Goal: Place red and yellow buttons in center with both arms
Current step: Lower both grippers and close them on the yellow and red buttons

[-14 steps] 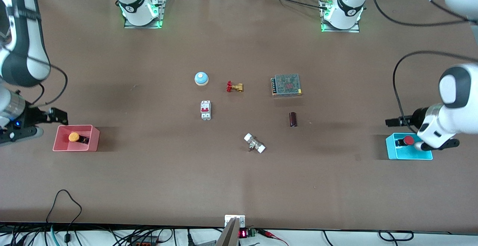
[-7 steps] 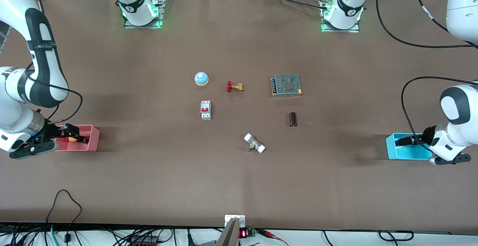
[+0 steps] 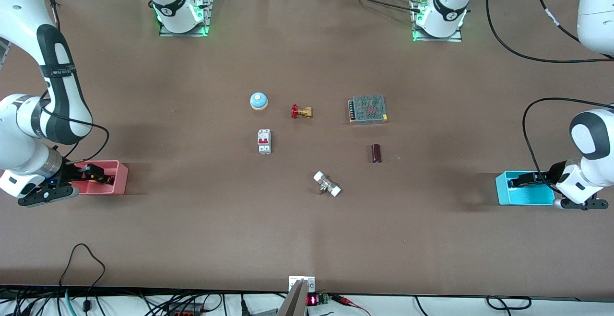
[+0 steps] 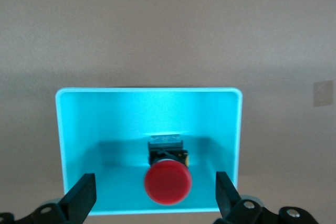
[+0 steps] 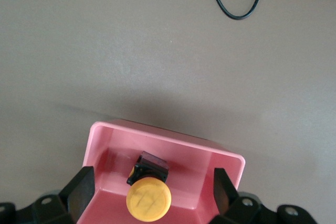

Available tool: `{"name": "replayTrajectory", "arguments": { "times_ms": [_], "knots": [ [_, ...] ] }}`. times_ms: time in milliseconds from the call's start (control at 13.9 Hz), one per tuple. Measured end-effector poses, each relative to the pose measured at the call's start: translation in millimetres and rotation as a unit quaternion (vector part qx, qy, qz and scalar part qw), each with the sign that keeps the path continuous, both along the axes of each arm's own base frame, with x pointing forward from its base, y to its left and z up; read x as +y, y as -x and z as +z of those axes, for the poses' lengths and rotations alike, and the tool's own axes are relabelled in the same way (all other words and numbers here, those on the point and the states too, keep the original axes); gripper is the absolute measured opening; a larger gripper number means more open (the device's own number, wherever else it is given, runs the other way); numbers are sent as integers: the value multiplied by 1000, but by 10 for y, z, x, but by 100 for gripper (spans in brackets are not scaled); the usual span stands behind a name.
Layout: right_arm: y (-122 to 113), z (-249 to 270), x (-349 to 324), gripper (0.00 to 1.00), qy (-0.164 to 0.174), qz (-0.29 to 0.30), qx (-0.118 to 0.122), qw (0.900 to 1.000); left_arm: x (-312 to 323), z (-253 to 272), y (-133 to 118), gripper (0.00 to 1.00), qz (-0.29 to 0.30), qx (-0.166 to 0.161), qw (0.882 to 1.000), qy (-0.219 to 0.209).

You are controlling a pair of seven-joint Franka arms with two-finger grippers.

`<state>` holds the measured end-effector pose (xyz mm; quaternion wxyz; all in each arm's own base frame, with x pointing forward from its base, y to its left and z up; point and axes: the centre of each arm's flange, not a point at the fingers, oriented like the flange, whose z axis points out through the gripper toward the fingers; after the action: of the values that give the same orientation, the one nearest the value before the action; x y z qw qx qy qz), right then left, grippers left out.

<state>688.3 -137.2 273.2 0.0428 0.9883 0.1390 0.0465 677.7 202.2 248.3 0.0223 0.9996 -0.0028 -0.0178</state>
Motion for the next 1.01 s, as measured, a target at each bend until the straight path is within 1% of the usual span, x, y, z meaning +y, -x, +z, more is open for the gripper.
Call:
{"name": "replayTrajectory", "arguments": {
  "times_ms": [144,504,648,792,1008],
  "knots": [
    [-2,-69,-5,100,0,0,0,1000,40,-116,14,100,-6,-2,1000,0],
    [6,-218,-6,100,-2,0,6,1000,9,-273,55,100,-5,7,1000,6],
    [11,-249,-6,99,-2,0,8,1000,6,-283,61,100,-5,8,1000,7],
    [16,-282,-5,93,-2,0,10,1000,-1,-309,78,100,-4,11,1000,8],
    [46,-360,0,91,-4,0,17,1000,-9,-345,101,100,-4,15,1000,10]
  ]
}}
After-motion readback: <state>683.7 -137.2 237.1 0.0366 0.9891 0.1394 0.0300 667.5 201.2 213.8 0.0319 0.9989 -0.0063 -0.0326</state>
